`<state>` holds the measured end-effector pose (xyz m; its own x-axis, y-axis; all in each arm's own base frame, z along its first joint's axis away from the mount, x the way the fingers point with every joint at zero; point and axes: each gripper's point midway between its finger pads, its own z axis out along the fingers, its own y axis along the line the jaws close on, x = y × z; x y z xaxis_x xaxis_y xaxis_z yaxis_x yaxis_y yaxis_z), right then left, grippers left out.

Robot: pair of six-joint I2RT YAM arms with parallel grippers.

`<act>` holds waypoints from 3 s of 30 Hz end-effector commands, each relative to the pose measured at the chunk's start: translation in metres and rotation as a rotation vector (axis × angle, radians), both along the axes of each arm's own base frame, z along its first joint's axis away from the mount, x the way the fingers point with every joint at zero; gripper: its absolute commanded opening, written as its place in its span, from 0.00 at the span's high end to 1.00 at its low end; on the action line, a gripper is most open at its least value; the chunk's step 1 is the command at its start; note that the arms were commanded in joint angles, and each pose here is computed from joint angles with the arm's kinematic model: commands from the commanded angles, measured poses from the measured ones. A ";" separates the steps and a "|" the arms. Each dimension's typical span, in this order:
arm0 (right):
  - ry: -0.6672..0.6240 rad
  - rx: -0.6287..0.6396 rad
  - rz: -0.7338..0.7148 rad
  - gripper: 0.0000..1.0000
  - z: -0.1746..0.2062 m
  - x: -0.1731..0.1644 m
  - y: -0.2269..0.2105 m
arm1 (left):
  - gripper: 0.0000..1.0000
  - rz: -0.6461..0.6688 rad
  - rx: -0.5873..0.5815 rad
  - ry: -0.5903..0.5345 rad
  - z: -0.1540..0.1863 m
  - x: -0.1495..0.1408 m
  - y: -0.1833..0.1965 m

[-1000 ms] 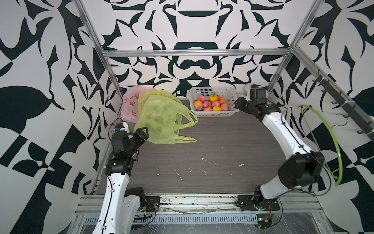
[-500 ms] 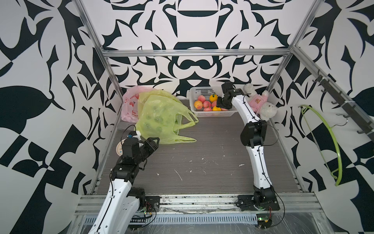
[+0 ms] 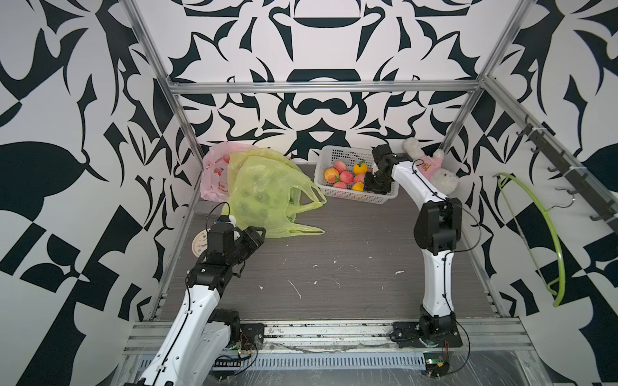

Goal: Place the peach into a plastic bag & tie a knot
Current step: Move the basket to the center of the board, then pick up the plastic bag at the center of the board.

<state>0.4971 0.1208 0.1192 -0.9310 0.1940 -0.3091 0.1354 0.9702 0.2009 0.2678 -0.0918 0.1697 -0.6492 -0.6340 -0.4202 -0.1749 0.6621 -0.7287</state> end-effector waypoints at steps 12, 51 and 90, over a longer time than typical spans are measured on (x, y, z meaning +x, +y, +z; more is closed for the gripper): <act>0.073 0.138 0.036 0.54 -0.013 -0.128 0.053 | 0.49 -0.171 0.111 -0.026 0.000 0.032 -0.070; -0.117 0.014 -0.087 0.48 0.029 -0.255 0.005 | 0.53 -0.410 0.449 0.041 -0.030 0.097 -0.232; -0.269 0.231 0.204 0.31 0.062 -0.213 0.075 | 0.41 -0.416 1.164 0.412 -0.126 0.181 -0.042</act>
